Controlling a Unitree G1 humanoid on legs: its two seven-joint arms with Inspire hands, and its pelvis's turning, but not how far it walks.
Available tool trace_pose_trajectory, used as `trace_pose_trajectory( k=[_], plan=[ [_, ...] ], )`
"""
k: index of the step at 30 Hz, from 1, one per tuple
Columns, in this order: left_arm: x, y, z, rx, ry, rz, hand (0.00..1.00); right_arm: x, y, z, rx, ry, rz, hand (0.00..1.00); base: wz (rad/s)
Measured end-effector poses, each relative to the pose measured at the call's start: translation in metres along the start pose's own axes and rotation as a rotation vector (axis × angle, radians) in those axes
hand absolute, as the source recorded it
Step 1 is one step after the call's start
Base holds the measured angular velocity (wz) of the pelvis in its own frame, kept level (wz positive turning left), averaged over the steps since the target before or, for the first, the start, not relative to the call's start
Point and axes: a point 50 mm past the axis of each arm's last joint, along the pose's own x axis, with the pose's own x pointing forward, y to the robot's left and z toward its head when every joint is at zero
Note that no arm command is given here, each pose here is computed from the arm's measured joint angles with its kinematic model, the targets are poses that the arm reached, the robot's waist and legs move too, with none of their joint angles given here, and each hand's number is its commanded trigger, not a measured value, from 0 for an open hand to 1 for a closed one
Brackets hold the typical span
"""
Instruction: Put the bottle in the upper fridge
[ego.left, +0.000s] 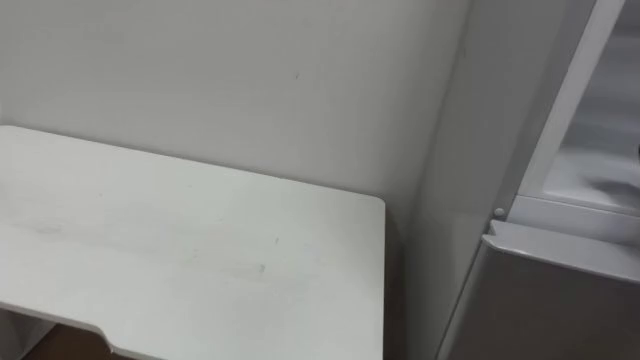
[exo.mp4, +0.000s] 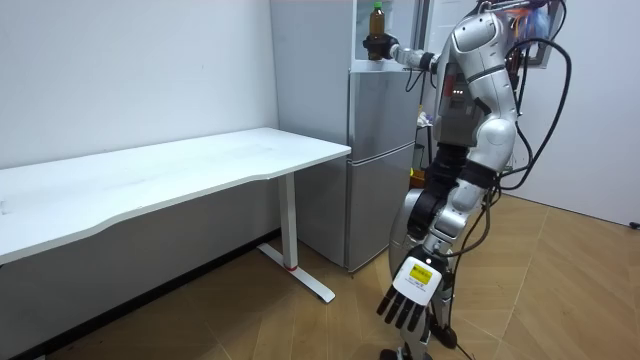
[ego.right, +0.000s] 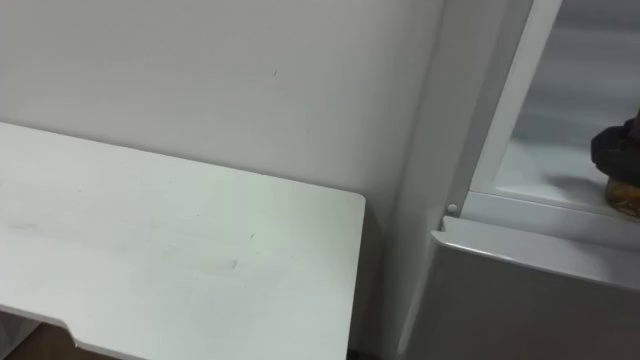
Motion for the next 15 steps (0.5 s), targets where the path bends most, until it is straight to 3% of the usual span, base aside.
trace_pose_trajectory(
  k=[15],
  plan=[
    [0.0000, 0.0016, 0.0086, -0.009, -0.033, 0.006, 0.00, 0.0055, 0.0064, 0.0074, 0.018, -0.004, -0.006, 1.00, 0.11]
  ],
)
